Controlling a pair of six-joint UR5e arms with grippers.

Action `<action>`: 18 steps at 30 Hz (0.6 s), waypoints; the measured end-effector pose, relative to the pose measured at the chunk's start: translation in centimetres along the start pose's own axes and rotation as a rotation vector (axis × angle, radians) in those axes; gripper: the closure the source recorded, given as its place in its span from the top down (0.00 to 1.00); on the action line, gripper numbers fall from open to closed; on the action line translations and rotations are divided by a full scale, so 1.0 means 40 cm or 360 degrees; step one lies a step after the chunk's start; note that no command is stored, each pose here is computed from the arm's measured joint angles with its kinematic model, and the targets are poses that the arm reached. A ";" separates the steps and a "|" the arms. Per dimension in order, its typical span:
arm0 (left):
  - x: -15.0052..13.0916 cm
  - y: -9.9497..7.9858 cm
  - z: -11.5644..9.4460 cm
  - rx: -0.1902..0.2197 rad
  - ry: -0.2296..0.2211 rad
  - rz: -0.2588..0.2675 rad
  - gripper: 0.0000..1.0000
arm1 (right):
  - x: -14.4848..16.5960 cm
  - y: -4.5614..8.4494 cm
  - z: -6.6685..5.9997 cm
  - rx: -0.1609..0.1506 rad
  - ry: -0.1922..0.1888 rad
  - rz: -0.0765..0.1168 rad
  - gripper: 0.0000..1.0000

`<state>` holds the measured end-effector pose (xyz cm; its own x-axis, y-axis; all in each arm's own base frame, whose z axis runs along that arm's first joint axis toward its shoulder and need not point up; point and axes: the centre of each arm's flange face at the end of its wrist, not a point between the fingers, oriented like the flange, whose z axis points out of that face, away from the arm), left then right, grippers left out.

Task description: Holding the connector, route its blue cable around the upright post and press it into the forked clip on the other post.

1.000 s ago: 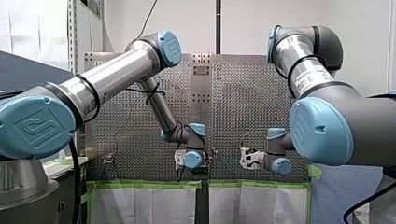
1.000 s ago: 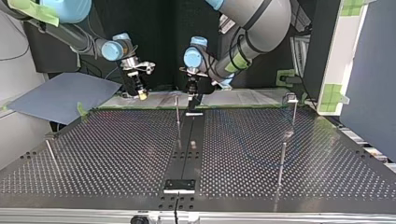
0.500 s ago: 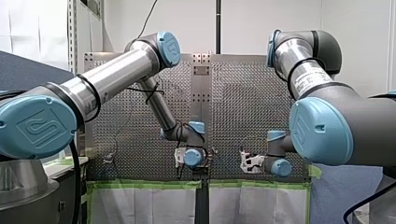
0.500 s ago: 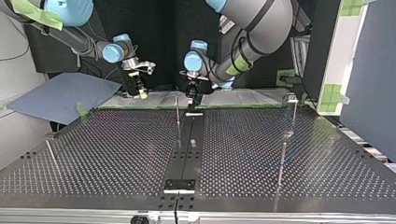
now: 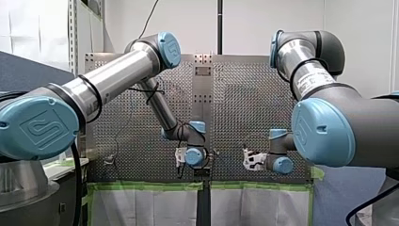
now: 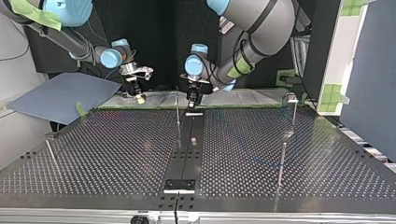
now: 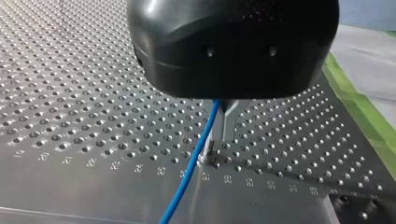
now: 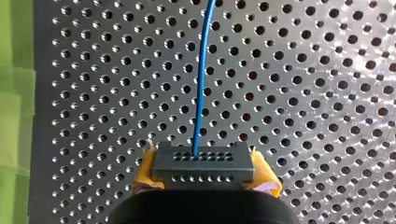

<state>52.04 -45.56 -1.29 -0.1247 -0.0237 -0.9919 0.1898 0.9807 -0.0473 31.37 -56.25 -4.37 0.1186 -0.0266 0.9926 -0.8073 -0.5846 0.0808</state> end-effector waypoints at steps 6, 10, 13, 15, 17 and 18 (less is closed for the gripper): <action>-0.010 -0.002 0.012 0.0012 -0.0001 -0.0004 0.00 | 0.013 0.011 0.016 -0.0005 0.0020 0.0004 0.02; -0.017 -0.006 0.019 0.0030 0.0012 -0.0024 0.00 | 0.016 0.015 0.021 -0.0008 0.0025 0.0003 0.02; -0.016 -0.008 0.022 0.0036 0.0017 -0.0032 0.00 | 0.017 0.016 0.022 -0.0008 0.0028 0.0003 0.02; -0.008 -0.010 0.025 0.0036 0.0029 -0.0025 0.00 | 0.017 0.016 0.022 -0.0008 0.0029 0.0002 0.02; 0.007 -0.011 0.031 0.0031 0.0051 -0.0012 0.00 | 0.017 0.016 0.022 -0.0008 0.0030 0.0002 0.02; 0.015 -0.010 0.034 0.0029 0.0062 -0.0009 0.00 | 0.017 0.016 0.022 -0.0008 0.0030 0.0002 0.02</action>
<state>53.21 -46.24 -2.04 -0.1637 -0.0213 -0.9863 0.2064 0.9769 -0.0553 31.44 -57.38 -3.73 0.1067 -0.0120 0.9942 -0.8103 -0.5805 0.0800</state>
